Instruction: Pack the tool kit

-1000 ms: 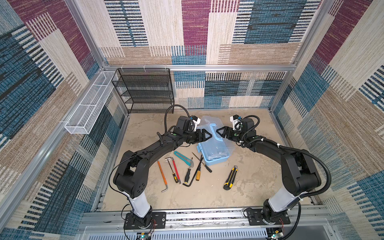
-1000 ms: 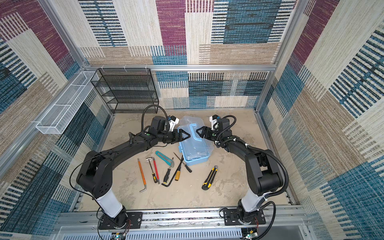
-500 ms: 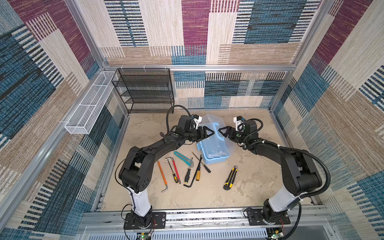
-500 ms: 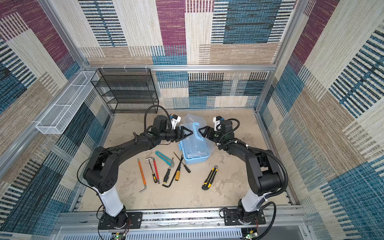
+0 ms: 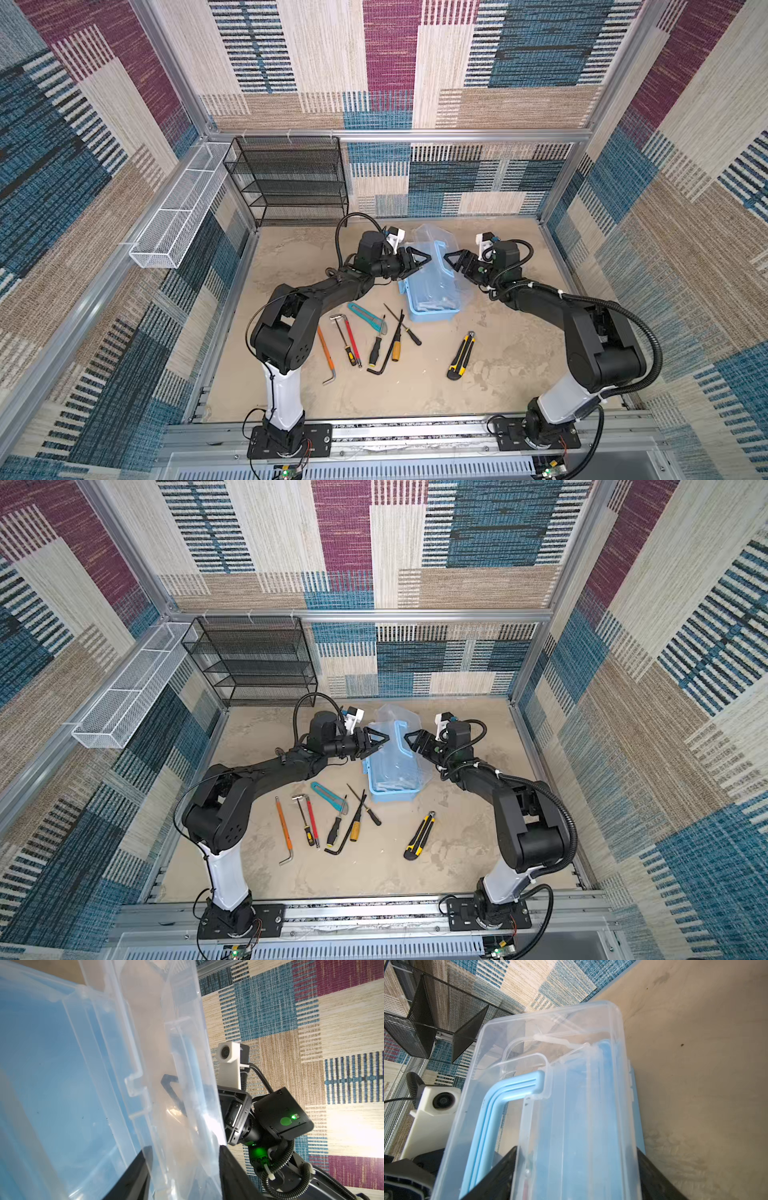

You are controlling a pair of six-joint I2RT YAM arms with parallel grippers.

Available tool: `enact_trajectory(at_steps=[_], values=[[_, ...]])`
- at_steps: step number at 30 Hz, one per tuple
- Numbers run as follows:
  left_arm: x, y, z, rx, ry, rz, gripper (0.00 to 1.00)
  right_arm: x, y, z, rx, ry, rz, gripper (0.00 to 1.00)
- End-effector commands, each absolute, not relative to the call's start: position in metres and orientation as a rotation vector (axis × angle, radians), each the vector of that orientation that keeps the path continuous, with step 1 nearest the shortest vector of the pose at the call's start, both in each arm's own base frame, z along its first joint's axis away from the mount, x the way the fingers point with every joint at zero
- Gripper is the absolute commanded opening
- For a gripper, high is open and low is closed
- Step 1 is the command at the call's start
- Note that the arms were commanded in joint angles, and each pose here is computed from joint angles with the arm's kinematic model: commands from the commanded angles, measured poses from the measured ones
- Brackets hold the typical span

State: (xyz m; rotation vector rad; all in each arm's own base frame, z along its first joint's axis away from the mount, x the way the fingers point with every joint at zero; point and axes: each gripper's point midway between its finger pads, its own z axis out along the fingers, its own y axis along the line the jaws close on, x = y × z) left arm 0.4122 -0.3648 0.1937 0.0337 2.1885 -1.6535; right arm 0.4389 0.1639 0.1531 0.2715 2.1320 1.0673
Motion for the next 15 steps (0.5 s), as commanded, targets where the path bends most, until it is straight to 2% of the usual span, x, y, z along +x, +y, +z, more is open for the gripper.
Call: enact_trajectory(at_steps=[1,15], values=[[0.404,-0.378,0.215,0.122,2.099,-1.762,0.53,0.423,0.194,0.184,0.072,2.065,1.253,0.78],[0.418,-0.388,0.228,0.131,2.023,-1.828,0.33,0.43,0.178,0.18,0.096,2.107,1.144,0.94]])
